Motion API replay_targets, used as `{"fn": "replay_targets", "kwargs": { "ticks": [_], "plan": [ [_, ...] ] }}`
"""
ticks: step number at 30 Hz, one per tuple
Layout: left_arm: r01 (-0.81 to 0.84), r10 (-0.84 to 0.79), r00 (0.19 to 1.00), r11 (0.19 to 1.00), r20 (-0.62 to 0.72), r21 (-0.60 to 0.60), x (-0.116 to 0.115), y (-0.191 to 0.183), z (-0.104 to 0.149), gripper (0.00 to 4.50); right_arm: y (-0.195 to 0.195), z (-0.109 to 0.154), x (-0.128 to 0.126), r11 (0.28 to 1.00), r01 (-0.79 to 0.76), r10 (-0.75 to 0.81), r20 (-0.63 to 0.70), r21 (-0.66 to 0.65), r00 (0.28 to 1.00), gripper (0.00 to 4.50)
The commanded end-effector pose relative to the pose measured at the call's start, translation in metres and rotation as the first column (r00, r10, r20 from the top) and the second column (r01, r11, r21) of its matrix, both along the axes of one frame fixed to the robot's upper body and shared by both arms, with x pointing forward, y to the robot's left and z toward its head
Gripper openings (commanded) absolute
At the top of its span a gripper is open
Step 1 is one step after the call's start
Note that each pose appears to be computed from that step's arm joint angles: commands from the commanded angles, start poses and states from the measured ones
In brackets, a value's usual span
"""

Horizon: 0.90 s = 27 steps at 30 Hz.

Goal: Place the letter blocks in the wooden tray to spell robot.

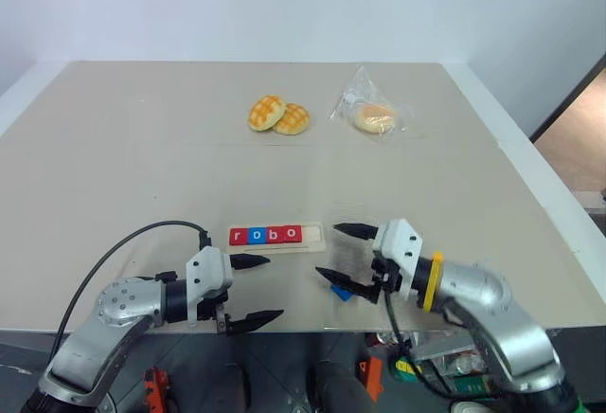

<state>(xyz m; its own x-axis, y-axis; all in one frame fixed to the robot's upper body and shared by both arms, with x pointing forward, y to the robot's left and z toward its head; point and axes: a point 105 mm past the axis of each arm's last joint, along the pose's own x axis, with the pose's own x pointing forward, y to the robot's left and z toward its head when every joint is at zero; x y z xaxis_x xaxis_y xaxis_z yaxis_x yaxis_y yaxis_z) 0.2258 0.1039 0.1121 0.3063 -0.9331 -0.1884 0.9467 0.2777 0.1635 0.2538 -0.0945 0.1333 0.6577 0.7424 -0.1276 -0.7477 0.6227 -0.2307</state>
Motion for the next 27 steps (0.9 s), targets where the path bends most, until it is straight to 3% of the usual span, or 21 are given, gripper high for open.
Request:
{"fn": "replay_targets", "kwargs": {
  "ticks": [1,13,22,27],
  "plan": [
    [-0.010,0.011,0.998,1.000,0.067,-0.019,0.007,0.000,0.011,4.50,-0.009,0.009,0.000,0.986,0.161,-0.161,-0.008,0.036,0.987,4.20],
    [0.003,0.004,0.992,0.999,0.130,-0.054,0.022,-0.003,0.021,4.50,0.003,-0.018,-0.028,0.982,0.179,-0.183,-0.086,-0.055,0.979,4.20],
    [0.036,-0.030,0.990,0.998,0.138,-0.046,0.022,-0.007,0.024,4.50,-0.007,-0.046,-0.029,0.958,0.260,-0.276,-0.141,-0.120,0.951,4.20],
    [0.038,-0.033,0.990,0.999,0.136,-0.037,0.020,-0.008,0.023,4.50,-0.007,-0.049,-0.032,0.945,0.315,-0.326,-0.167,-0.089,0.930,2.69]
  ]
}}
